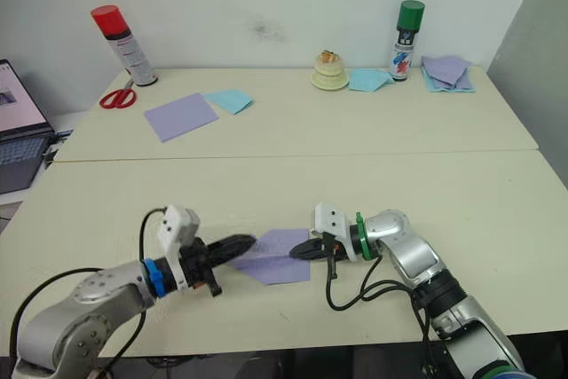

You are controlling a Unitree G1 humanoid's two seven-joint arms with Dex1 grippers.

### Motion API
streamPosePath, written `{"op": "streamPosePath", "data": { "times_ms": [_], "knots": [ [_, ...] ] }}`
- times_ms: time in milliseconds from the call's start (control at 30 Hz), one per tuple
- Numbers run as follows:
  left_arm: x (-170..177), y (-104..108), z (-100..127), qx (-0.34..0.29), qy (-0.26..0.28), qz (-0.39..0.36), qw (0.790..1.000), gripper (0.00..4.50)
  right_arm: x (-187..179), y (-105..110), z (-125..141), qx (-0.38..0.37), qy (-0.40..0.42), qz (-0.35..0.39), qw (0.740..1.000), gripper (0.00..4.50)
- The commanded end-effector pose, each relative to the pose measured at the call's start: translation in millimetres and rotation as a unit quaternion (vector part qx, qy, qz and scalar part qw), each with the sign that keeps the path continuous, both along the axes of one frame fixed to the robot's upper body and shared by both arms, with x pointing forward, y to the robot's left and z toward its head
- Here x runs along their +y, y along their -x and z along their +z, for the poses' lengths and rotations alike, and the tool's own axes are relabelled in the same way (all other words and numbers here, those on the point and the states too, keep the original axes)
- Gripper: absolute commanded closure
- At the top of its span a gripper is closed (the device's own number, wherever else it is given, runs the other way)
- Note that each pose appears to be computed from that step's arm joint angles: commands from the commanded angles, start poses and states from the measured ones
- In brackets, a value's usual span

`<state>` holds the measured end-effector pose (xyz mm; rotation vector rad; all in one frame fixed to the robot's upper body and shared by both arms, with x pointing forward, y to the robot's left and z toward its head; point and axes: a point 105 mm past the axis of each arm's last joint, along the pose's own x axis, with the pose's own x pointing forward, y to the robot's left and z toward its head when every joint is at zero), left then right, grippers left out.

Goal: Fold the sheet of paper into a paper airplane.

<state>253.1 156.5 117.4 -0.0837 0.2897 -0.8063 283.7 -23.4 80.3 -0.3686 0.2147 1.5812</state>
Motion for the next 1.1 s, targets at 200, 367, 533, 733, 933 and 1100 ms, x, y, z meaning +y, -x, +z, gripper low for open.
{"op": "streamPosePath", "data": {
  "times_ms": [200, 367, 533, 733, 933, 1100],
  "knots": [
    [-2.8, 11.8, -21.2, 0.029, -0.054, -0.031, 0.998, 4.16, 0.9, 9.0, 4.9, -0.003, -0.001, 0.023, 1.000, 4.50],
    [-6.3, 27.7, -42.9, 0.056, -0.084, -0.057, 0.993, 4.16, -0.9, 18.3, 1.1, 0.011, 0.008, 0.039, 0.999, 4.50],
    [-9.6, 33.7, -46.1, 0.060, -0.080, -0.060, 0.993, 4.16, -0.1, 21.6, -0.1, 0.021, 0.014, 0.047, 0.999, 4.50],
    [-8.0, 36.3, -59.4, 0.055, -0.115, -0.056, 0.990, 4.16, 9.9, 24.0, 17.2, 0.056, -0.031, 0.048, 0.997, 4.50],
    [-5.3, 30.4, -65.3, 0.038, -0.138, -0.042, 0.989, 4.16, 8.6, 14.3, 1.7, 0.041, -0.004, 0.016, 0.999, 4.50],
    [-8.7, 27.7, -68.8, 0.025, -0.146, -0.029, 0.988, 4.16, -7.6, 3.3, -33.4, 0.014, 0.054, -0.009, 0.998, 4.50]
  ]
}}
